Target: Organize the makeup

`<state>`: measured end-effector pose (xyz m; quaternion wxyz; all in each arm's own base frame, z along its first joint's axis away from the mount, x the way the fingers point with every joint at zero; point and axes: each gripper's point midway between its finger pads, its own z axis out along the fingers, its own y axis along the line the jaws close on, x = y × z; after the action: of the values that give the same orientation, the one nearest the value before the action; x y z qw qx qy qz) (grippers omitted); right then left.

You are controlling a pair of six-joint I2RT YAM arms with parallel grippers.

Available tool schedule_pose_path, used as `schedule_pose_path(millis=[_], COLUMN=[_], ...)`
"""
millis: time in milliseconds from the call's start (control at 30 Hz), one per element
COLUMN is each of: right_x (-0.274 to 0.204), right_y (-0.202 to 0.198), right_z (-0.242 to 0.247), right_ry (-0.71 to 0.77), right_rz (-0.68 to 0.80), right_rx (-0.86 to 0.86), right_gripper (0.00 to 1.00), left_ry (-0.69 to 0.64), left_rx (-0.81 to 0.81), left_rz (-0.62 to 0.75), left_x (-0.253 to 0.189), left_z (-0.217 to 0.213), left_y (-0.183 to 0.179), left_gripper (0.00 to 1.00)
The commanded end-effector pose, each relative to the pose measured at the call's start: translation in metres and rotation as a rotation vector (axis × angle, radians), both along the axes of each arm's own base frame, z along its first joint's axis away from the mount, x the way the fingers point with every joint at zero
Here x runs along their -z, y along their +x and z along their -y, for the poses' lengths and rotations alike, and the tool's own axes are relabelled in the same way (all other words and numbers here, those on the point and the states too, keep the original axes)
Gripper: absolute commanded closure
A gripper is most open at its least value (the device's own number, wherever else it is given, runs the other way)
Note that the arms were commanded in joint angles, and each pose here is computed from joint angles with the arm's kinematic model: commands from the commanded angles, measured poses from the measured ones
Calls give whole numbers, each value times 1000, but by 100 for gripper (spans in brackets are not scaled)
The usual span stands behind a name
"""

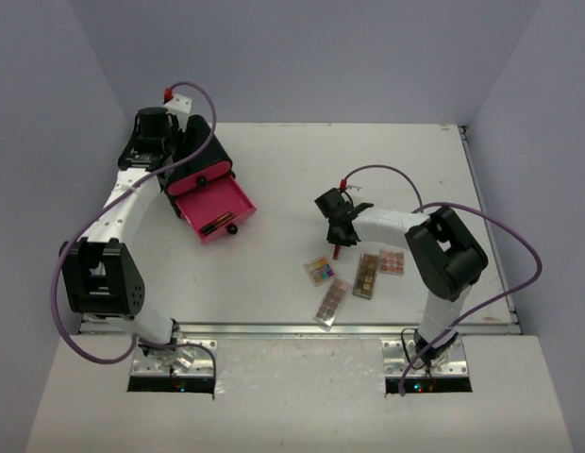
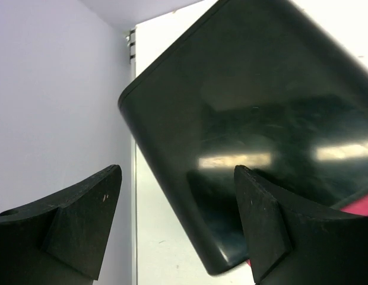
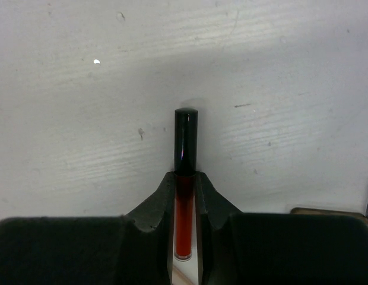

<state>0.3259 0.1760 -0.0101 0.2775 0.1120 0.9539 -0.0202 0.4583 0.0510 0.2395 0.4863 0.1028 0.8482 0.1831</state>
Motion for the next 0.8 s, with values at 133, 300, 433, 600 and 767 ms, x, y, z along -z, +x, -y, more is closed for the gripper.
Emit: schedule_pose_path(millis=[133, 300, 433, 600, 767], right_x=[-3, -46, -103, -163, -189], right_y=[24, 50, 68, 59, 72], right_z=[-27, -64, -112, -229, -313], right_ry=[36, 204, 350, 587, 714], right_rz=[-5, 120, 261, 410, 424], right_rx=[-64, -96, -127, -195, -216], right_gripper=[100, 100, 100, 100, 100], left_ry=[17, -8, -21, -31, -47], left_rx=[-63, -64, -43, -35, -32], left_rz=[77, 71, 57, 28, 22], left_x=[-2, 10, 22, 43, 50], left_z=[-34, -45, -42, -40, -38], left_y=[28, 35, 37, 35, 31], left_gripper=[25, 26, 26, 26, 26])
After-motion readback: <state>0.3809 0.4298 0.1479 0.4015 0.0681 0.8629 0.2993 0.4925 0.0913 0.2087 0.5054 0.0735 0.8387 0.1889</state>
